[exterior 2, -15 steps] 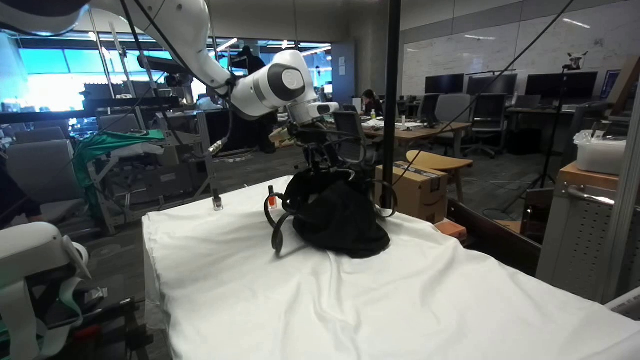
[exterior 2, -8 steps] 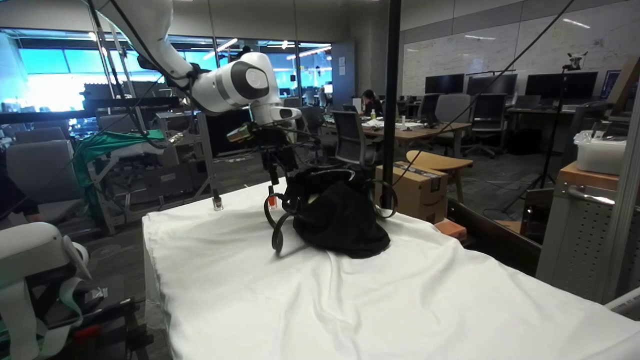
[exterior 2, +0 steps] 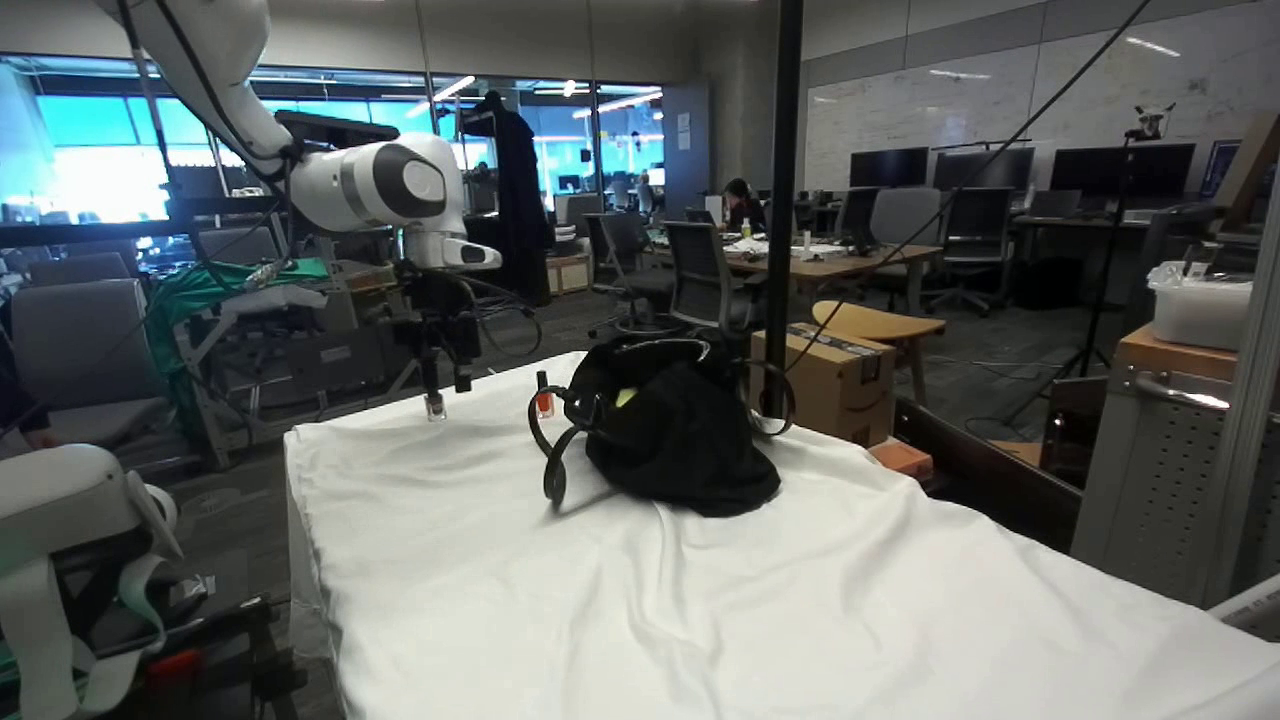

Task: Put all the nail polish in the black bag

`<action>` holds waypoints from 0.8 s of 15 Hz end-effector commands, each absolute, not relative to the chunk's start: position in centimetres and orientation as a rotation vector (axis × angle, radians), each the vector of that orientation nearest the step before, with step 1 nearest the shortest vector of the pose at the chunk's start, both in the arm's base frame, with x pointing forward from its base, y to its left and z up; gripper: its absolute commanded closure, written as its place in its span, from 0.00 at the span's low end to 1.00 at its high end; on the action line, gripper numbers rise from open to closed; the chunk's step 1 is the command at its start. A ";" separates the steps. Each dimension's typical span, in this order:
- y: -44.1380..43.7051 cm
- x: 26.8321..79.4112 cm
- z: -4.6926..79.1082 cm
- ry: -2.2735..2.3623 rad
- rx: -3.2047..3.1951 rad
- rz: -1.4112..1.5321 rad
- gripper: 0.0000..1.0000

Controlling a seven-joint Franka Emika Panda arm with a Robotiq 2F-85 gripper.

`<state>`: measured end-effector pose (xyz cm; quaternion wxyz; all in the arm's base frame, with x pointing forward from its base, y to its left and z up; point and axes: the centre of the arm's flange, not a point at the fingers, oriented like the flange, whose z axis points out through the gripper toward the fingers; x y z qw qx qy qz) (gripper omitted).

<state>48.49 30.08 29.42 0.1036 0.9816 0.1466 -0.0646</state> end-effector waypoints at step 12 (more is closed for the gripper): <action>43.2 41.5 25.8 0.825 2.985 -0.327 0.00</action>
